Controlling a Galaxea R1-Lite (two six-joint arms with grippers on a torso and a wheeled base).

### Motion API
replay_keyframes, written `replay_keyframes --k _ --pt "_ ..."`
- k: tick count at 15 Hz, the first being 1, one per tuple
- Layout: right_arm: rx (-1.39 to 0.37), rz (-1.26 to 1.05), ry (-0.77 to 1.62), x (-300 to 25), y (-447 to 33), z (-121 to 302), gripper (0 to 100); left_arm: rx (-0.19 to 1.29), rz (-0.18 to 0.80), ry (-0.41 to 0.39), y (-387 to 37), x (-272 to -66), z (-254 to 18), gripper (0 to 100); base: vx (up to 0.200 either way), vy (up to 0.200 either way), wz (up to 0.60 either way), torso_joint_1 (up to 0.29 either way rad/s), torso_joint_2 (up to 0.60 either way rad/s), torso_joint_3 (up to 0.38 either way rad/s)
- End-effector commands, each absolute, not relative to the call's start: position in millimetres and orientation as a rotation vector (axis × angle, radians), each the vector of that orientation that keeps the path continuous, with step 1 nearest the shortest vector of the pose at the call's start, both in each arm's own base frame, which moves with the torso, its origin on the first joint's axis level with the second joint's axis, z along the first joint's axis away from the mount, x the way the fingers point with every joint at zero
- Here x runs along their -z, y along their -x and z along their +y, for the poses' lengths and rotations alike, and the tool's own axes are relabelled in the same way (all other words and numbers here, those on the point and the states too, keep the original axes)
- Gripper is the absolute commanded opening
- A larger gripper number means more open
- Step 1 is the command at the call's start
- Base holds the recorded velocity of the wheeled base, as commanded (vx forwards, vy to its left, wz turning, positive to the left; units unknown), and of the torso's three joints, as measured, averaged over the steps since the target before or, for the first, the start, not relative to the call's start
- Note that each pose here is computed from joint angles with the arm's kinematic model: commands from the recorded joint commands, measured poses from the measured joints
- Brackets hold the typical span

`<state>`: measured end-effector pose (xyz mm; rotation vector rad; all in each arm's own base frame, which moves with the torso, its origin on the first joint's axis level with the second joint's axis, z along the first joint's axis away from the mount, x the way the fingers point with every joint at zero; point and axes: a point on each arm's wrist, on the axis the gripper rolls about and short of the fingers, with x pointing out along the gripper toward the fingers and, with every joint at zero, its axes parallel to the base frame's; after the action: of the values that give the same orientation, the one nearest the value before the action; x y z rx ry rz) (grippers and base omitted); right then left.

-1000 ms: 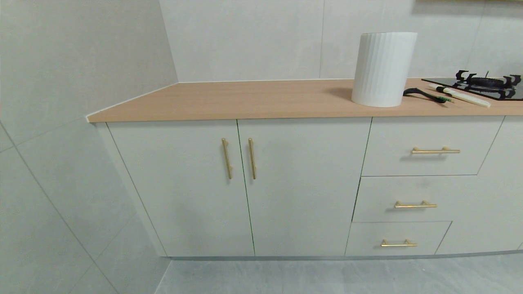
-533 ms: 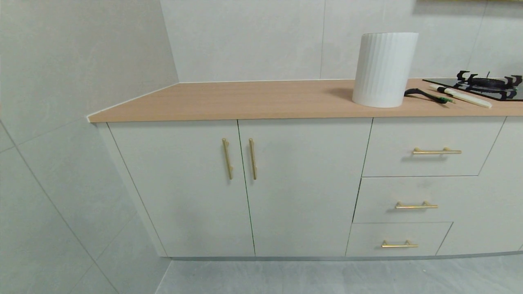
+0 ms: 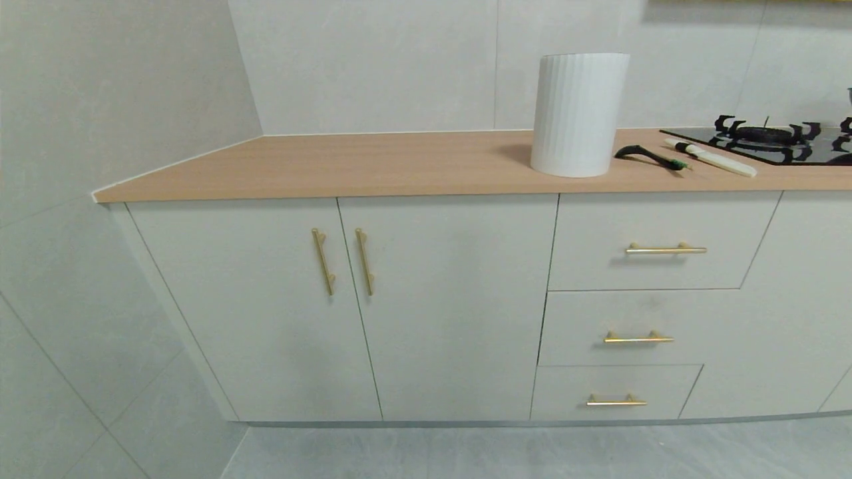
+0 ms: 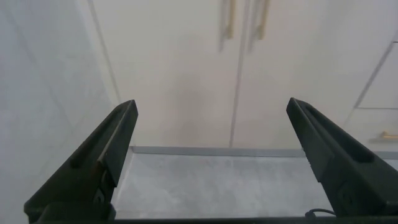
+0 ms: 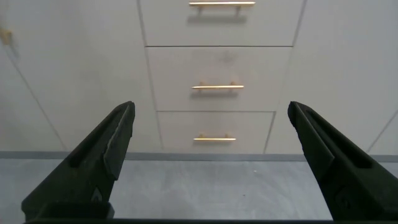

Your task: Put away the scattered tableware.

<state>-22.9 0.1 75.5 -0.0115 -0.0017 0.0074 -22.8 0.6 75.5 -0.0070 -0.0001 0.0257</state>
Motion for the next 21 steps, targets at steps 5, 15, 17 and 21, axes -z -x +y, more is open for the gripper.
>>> replay_keyframes --k 5,15,17,21 --pt "-0.006 -0.002 0.003 -75.6 22.8 0.1 100 -0.026 0.0 0.008 22.8 -75.5 0.6 100 0.0 -0.2 0.0 0.002 0.01 0.002" --pt "-0.006 -0.002 -0.002 -75.6 22.8 0.1 100 -0.026 0.0 0.006 22.8 -75.5 0.6 100 0.0 -0.02 0.0 0.001 0.0 0.001" --pt "-0.006 -0.002 -0.002 -75.6 22.8 0.1 100 -0.026 0.0 0.003 22.8 -75.5 0.6 100 0.2 0.0 0.0 0.0 0.0 0.002" --pt "-0.005 -0.002 -0.006 -75.6 22.8 0.0 100 -0.026 0.0 0.006 22.8 -75.5 0.6 100 0.05 0.0 0.0 -0.001 0.0 0.001"
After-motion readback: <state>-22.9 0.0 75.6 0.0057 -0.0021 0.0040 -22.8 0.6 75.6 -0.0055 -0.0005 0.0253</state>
